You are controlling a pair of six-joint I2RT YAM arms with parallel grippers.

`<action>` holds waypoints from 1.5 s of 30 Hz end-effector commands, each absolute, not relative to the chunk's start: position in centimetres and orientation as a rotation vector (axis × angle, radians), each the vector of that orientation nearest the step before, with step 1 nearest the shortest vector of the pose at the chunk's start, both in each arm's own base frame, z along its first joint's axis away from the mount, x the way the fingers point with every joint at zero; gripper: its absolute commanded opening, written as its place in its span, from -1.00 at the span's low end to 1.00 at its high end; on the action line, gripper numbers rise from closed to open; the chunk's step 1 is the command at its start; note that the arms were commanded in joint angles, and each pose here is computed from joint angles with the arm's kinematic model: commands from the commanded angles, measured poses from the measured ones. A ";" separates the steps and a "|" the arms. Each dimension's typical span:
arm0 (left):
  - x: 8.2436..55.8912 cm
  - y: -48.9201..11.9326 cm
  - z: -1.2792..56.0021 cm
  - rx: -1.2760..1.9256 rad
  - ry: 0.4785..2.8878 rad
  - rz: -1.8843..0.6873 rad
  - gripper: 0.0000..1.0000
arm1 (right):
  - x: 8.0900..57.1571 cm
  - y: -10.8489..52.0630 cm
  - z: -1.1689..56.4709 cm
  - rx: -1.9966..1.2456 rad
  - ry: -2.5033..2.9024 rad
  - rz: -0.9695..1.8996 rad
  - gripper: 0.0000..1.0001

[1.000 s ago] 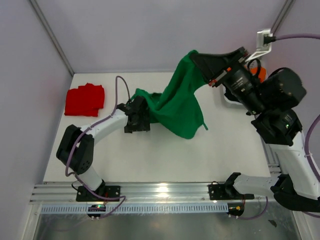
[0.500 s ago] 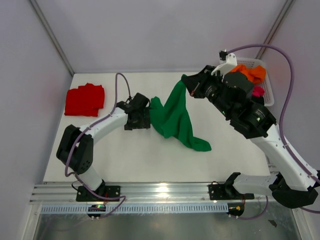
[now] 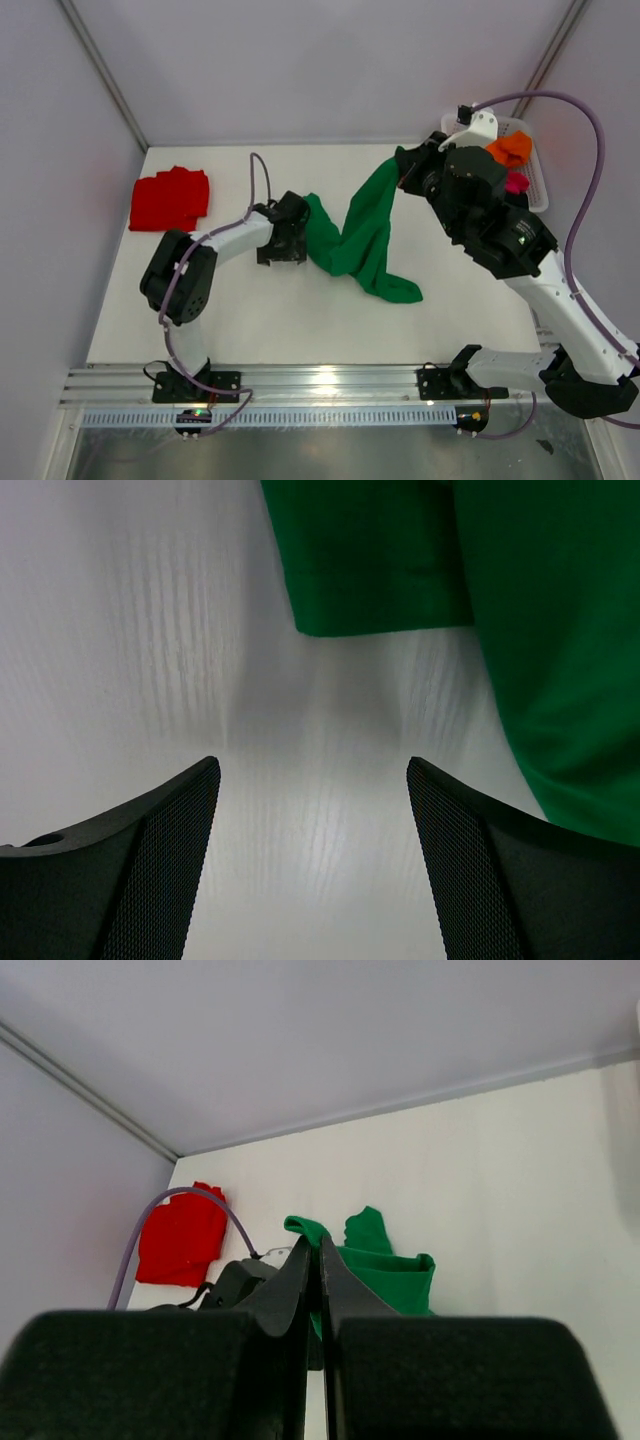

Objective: Fold and stack the t-shirts
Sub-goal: Flatten out the tshirt

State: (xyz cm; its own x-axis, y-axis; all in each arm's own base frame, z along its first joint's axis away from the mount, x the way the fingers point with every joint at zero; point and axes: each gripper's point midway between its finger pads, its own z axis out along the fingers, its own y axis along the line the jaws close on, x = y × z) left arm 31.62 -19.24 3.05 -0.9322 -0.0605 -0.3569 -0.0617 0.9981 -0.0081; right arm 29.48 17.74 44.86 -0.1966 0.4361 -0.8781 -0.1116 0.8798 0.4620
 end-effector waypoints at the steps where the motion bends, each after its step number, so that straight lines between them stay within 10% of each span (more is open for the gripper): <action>1: 35.8 -21.4 5.4 -0.166 2.624 -0.085 0.55 | 29.0 15.9 47.2 0.294 1.629 0.484 -0.94; 28: 37.5 -16.5 2.9 -0.512 2.535 0.197 0.46 | 26.0 12.5 46.5 0.312 1.619 0.464 -0.93; 45: 39.0 -20.7 -0.7 -0.543 2.569 -0.048 0.31 | 24.9 11.2 47.3 0.334 1.600 0.469 -0.94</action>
